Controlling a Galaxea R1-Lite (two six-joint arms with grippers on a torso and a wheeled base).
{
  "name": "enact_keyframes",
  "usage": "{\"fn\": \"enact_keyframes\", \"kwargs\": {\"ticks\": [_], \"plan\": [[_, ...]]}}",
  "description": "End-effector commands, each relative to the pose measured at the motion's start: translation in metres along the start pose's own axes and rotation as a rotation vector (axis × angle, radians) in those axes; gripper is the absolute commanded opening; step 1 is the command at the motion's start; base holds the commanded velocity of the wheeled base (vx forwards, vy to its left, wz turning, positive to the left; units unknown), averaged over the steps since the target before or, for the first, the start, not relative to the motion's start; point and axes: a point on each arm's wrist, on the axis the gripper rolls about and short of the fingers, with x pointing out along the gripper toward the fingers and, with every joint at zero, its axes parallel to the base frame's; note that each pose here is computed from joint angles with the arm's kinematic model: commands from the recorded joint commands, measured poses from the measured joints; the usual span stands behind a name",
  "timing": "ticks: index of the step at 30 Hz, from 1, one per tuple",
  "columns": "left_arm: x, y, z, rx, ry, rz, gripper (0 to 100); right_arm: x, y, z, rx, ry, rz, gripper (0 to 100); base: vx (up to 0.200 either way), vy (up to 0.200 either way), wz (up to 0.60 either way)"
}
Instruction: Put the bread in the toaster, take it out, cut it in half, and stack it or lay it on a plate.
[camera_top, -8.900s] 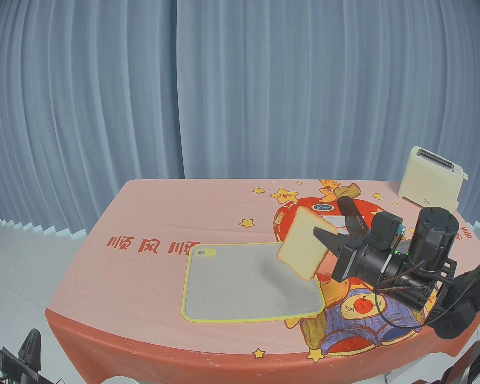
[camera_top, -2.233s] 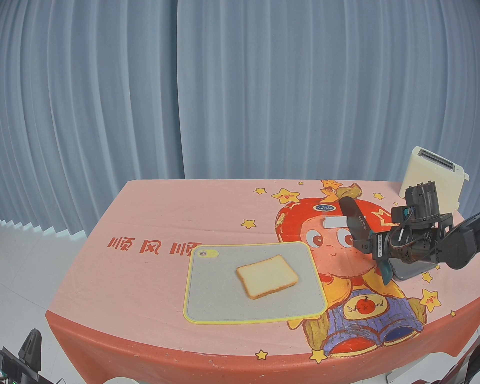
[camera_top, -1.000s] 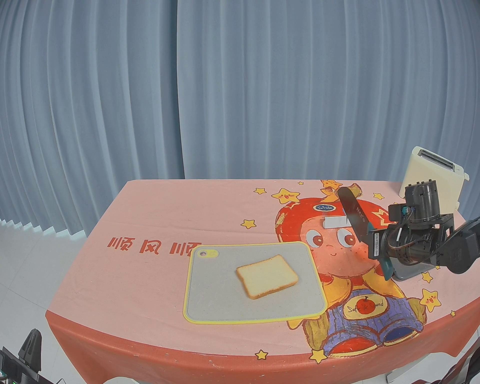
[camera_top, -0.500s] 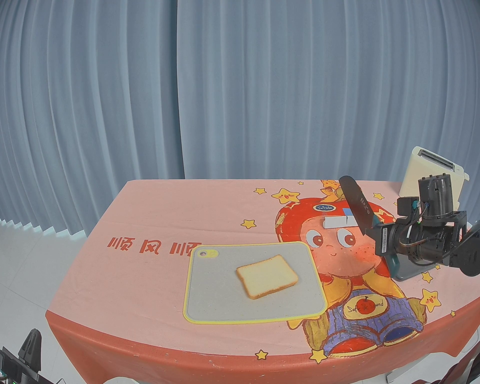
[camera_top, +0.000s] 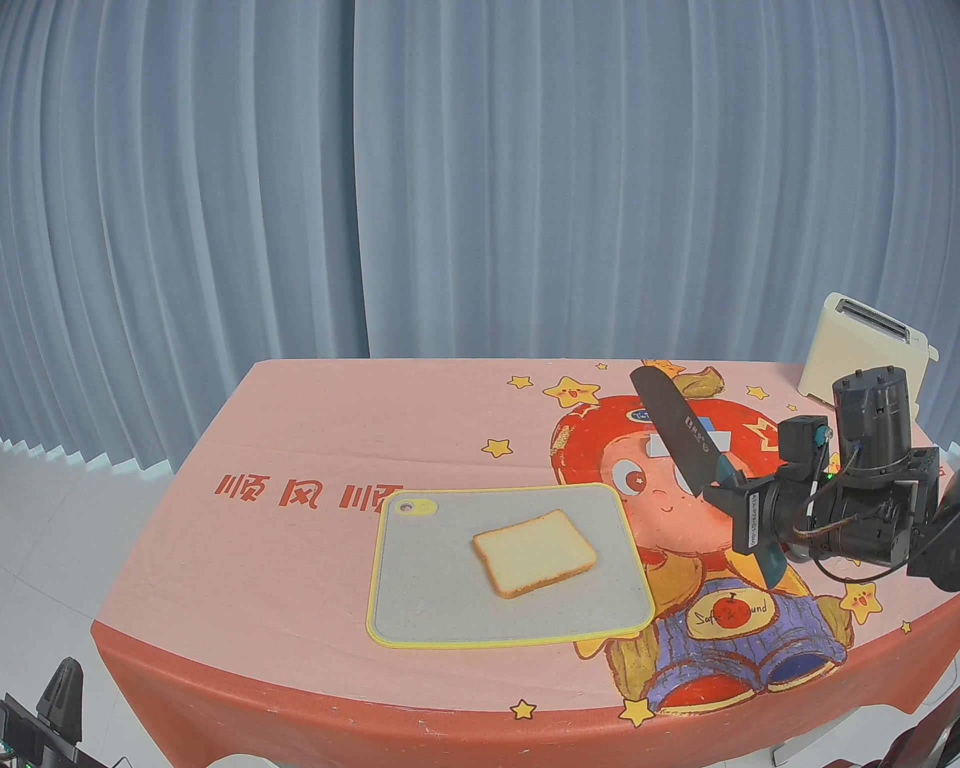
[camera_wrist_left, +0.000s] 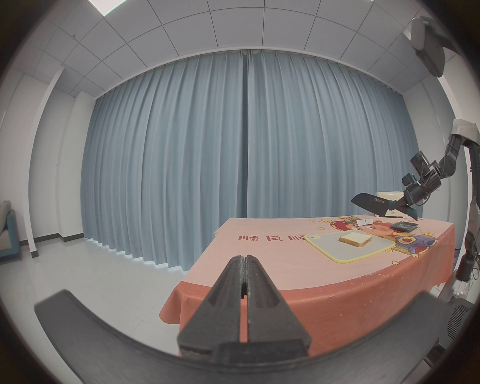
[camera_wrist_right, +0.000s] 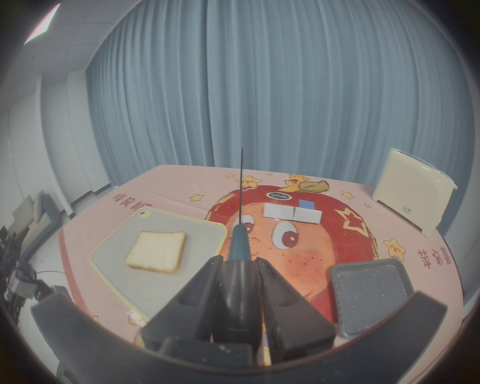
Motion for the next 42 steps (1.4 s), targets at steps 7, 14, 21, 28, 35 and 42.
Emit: {"fn": "enact_keyframes", "kwargs": {"ticks": [7, 14, 21, 28, 35, 42], "plan": [[0.001, 0.000, -0.005, 0.000, 0.013, -0.001, 0, -0.024, 0.023, -0.014, -0.111, -0.006, 0.110, 0, 0.000, 0.000, 0.00], [0.001, 0.000, -0.005, 0.000, 0.013, 0.001, 0, -0.031, 0.045, -0.027, -0.175, 0.020, 0.199, 0, 0.000, 0.000, 0.00], [0.001, 0.000, -0.005, 0.000, 0.013, -0.001, 0, -0.030, 0.062, -0.033, -0.211, 0.042, 0.253, 0, 0.000, 0.000, 0.00], [0.001, 0.000, -0.005, 0.000, 0.010, 0.001, 0, -0.019, 0.074, -0.026, -0.228, 0.040, 0.258, 0, 0.000, 0.000, 0.00], [0.001, 0.000, -0.004, -0.002, 0.009, 0.001, 0, -0.024, 0.084, 0.003, -0.235, 0.026, 0.282, 0, 0.000, 0.000, 0.00], [0.001, 0.000, -0.004, -0.003, 0.007, 0.004, 0, -0.015, 0.083, -0.004, -0.243, 0.096, 0.259, 0, 0.000, 0.000, 0.00]]}}
